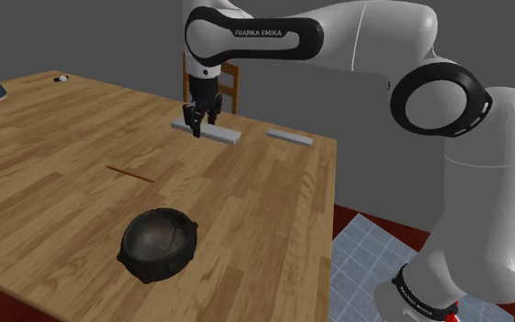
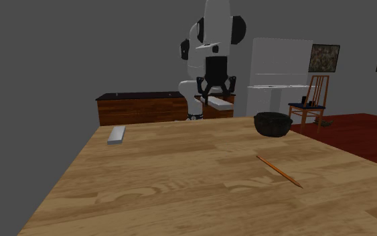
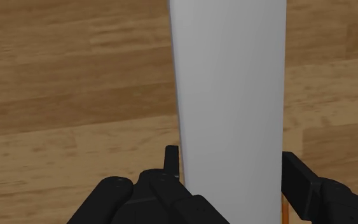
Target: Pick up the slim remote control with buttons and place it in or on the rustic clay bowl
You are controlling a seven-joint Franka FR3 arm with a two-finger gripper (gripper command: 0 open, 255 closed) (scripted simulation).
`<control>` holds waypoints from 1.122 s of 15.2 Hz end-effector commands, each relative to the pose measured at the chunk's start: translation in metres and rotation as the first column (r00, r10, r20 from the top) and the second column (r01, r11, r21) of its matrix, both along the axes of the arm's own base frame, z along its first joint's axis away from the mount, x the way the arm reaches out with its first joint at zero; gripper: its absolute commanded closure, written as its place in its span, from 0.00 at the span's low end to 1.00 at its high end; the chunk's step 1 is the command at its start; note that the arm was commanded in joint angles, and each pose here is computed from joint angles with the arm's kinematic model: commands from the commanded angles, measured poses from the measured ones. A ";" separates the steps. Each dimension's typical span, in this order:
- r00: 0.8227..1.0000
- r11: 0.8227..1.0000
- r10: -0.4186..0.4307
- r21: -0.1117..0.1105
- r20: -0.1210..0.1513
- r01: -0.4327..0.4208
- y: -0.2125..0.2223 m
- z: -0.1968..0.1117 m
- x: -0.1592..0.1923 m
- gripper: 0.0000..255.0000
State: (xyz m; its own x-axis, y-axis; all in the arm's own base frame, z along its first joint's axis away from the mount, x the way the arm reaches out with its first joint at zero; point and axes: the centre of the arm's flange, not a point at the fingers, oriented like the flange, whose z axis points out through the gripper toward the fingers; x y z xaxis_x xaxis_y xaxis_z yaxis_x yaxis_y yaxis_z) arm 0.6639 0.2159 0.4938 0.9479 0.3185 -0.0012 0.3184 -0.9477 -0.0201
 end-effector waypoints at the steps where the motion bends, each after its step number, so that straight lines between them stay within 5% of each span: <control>1: 1.000 1.000 0.000 0.000 0.000 0.000 0.019 0.004 -0.014 1.00; 17: 1.000 1.000 0.000 0.000 0.000 0.000 0.184 0.005 -0.145 1.00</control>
State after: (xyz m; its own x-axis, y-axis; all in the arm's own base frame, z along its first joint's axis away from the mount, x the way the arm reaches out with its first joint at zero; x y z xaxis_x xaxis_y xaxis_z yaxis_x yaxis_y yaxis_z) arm 0.5286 0.3898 0.4986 0.9477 0.3193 -0.0018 0.3192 -0.9475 -0.0201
